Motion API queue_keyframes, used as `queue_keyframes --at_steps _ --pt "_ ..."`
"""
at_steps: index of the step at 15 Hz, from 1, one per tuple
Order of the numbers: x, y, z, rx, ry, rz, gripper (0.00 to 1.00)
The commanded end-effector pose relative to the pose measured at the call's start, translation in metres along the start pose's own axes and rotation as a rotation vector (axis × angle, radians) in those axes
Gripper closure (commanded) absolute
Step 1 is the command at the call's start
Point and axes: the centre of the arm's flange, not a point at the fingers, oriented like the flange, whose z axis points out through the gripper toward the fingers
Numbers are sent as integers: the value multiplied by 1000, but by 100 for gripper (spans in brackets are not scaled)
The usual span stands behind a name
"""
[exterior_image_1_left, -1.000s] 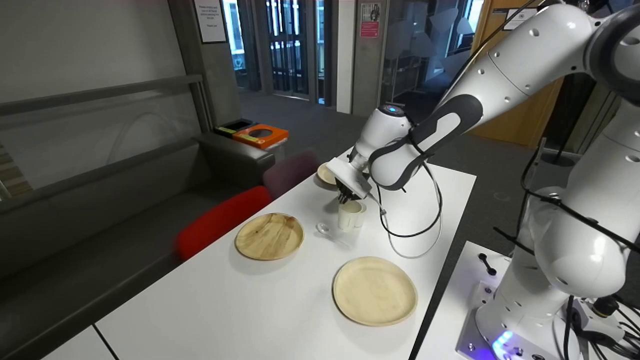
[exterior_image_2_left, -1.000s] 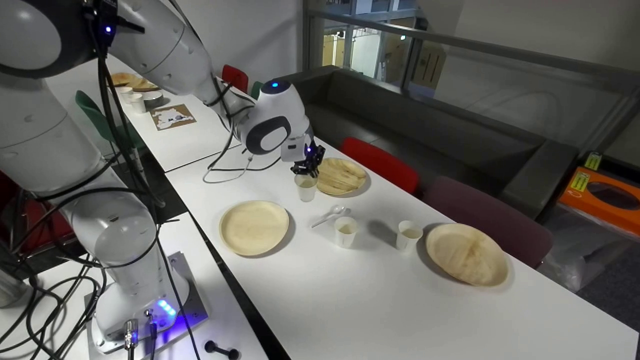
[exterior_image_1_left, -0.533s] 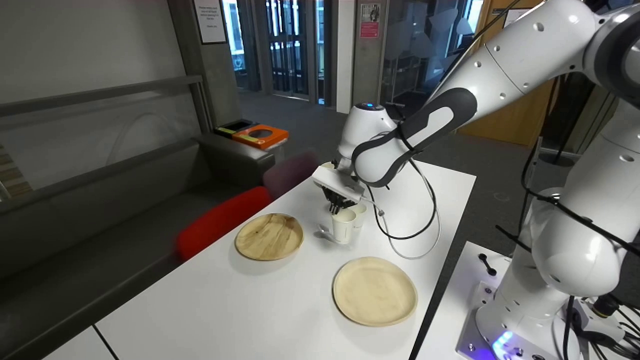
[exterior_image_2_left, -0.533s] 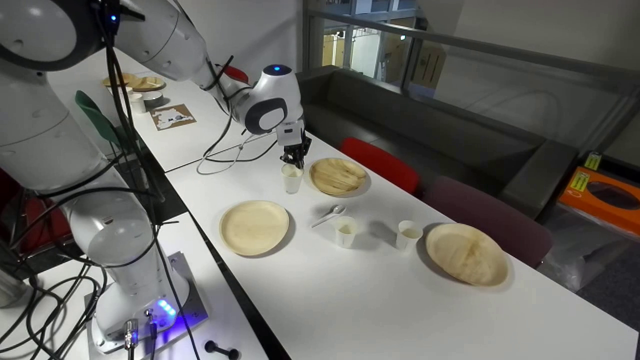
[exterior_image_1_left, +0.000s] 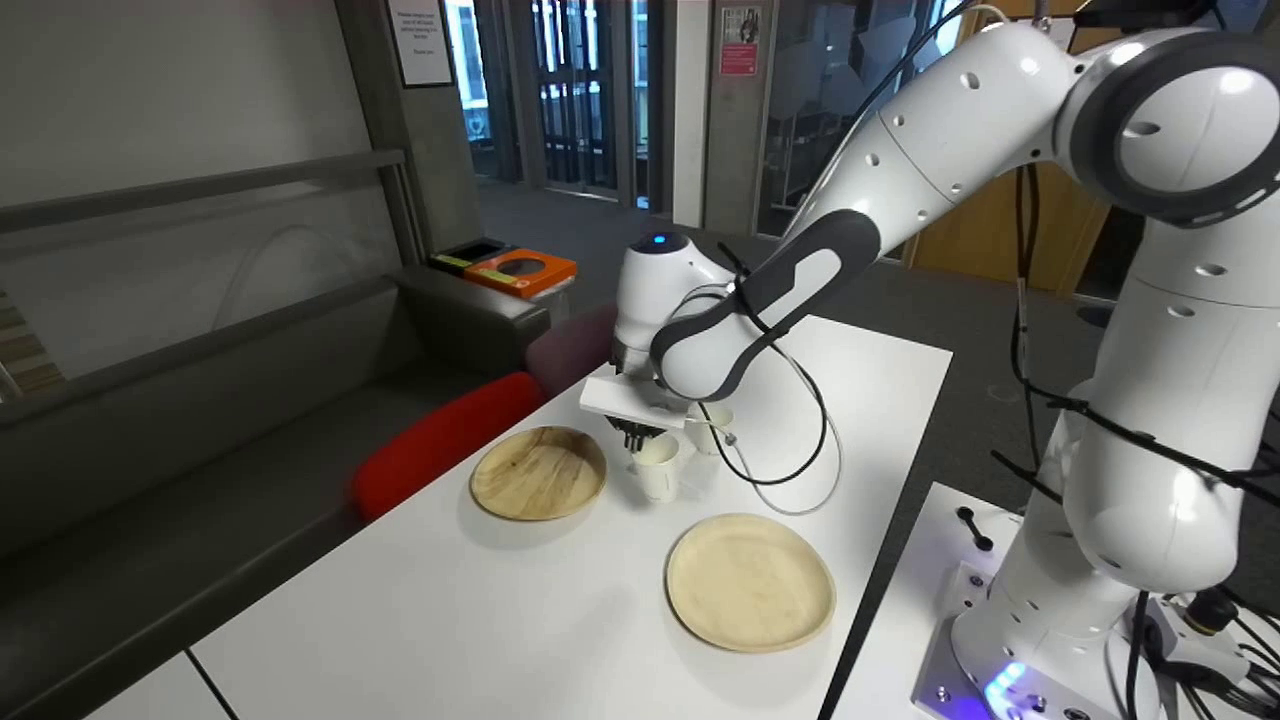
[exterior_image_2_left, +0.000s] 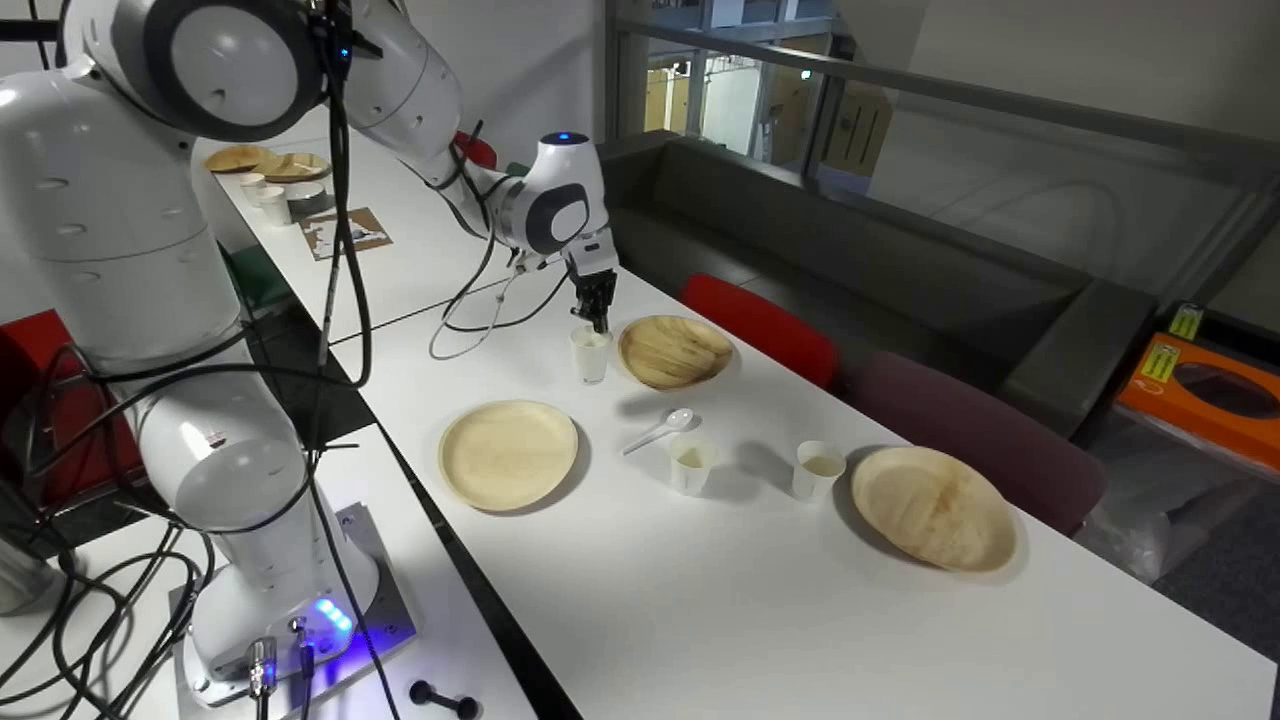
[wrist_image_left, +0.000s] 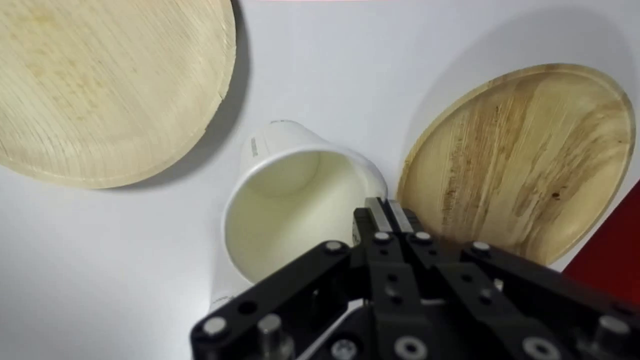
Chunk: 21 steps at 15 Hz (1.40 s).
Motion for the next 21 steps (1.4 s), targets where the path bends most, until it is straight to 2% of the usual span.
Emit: queue_keyframes --at_steps 1,6,11,17,21 --pt "-12 -39 6 -15 37 -152 99" --pt "-57 -62 7 -5 -65 -371 99" --pt "-91 -94 13 15 -36 -492 99" --pt "-93 -120 26 22 17 -568 99" --pt "-84 -138 40 21 10 -601 99"
